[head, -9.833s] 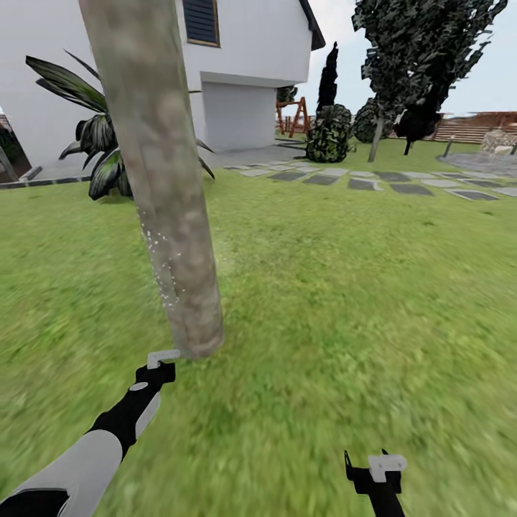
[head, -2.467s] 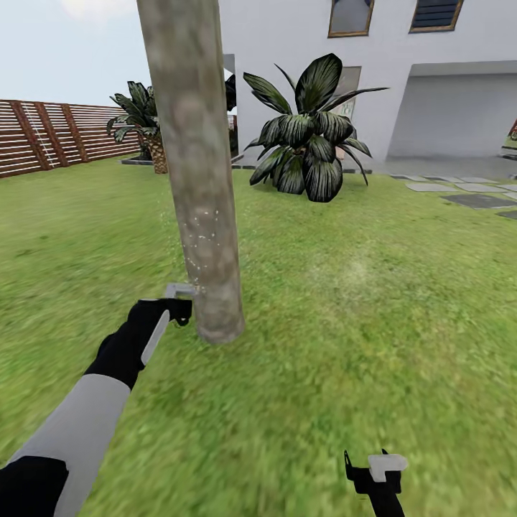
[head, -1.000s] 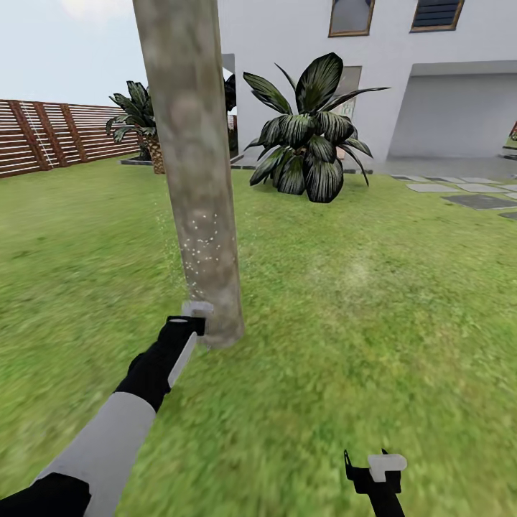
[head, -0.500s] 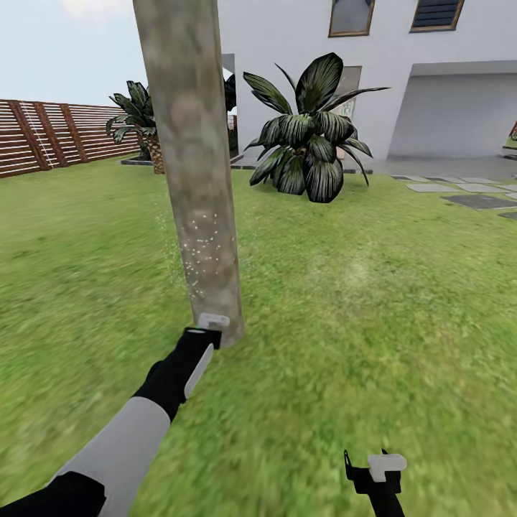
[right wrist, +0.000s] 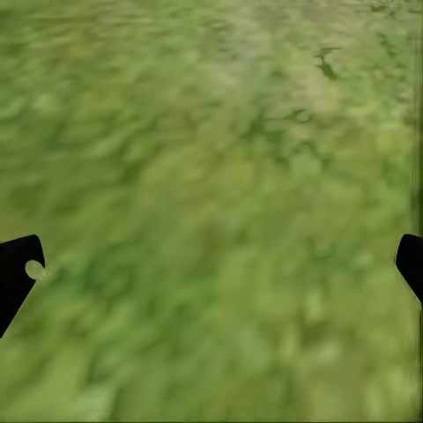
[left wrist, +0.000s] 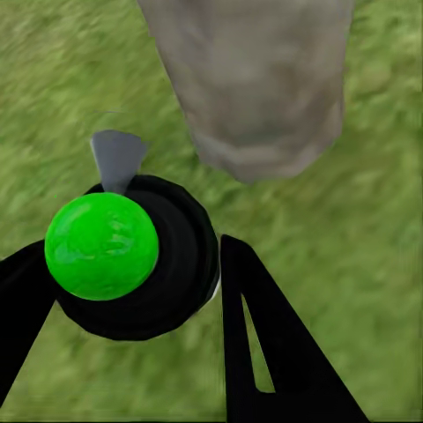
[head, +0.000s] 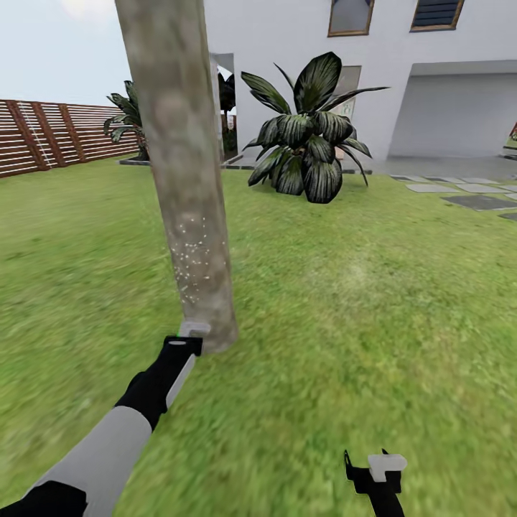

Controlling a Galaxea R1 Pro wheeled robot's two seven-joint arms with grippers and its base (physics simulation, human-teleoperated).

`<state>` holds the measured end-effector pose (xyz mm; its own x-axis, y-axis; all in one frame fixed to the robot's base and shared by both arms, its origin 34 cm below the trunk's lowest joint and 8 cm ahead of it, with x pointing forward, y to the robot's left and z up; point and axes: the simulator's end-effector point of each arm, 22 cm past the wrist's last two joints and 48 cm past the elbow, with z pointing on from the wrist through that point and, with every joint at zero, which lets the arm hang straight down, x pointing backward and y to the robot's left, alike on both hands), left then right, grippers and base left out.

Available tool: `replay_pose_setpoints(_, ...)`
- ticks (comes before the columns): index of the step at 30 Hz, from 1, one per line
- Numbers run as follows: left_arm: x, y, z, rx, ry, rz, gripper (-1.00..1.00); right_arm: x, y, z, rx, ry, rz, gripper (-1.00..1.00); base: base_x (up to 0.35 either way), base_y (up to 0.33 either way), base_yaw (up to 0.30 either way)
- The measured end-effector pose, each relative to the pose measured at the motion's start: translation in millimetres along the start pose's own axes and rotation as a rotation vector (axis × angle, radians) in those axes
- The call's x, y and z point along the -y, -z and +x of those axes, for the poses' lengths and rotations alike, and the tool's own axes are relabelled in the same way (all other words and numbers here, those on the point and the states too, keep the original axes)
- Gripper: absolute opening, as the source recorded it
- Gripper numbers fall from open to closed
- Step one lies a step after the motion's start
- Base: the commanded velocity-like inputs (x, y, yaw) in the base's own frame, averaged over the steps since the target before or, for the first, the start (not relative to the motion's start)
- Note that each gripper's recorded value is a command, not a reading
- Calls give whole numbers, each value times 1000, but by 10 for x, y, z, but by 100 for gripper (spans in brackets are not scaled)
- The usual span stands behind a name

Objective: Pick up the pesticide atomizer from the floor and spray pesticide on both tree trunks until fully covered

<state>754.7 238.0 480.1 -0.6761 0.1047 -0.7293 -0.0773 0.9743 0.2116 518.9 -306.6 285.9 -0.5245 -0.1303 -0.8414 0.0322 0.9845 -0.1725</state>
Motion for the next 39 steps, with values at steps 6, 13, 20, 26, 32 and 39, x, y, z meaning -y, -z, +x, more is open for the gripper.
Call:
replay_pose_setpoints(6, -268, -109, 390, -12, 77, -38, -100, 14, -1, 1, 0, 1, 3, 100, 176, -231, 0)
replay_pose_setpoints(13, -322, -120, 406, 16, 135, -42, -100, 9, 0, 0, 0, 0, 2, 100, 154, -240, 159)
replay_pose_setpoints(20, -272, -120, 435, 6, 169, -21, -100, 5, 0, -1, 0, 0, 2, 100, 36, -272, 104)
replay_pose_setpoints(26, -264, -116, 436, 7, 169, -20, -100, 0, 0, -1, 0, 0, 0, 100, 0, -276, 1)
replay_pose_setpoints(32, -281, -120, 444, 6, 168, -24, -100, -1, 0, -1, 0, 1, 0, 100, 0, -276, 123)
replay_pose_setpoints(39, -284, -121, 437, 10, 170, -25, -100, -2, 0, -1, 0, 1, -1, 100, 2, -276, 275)
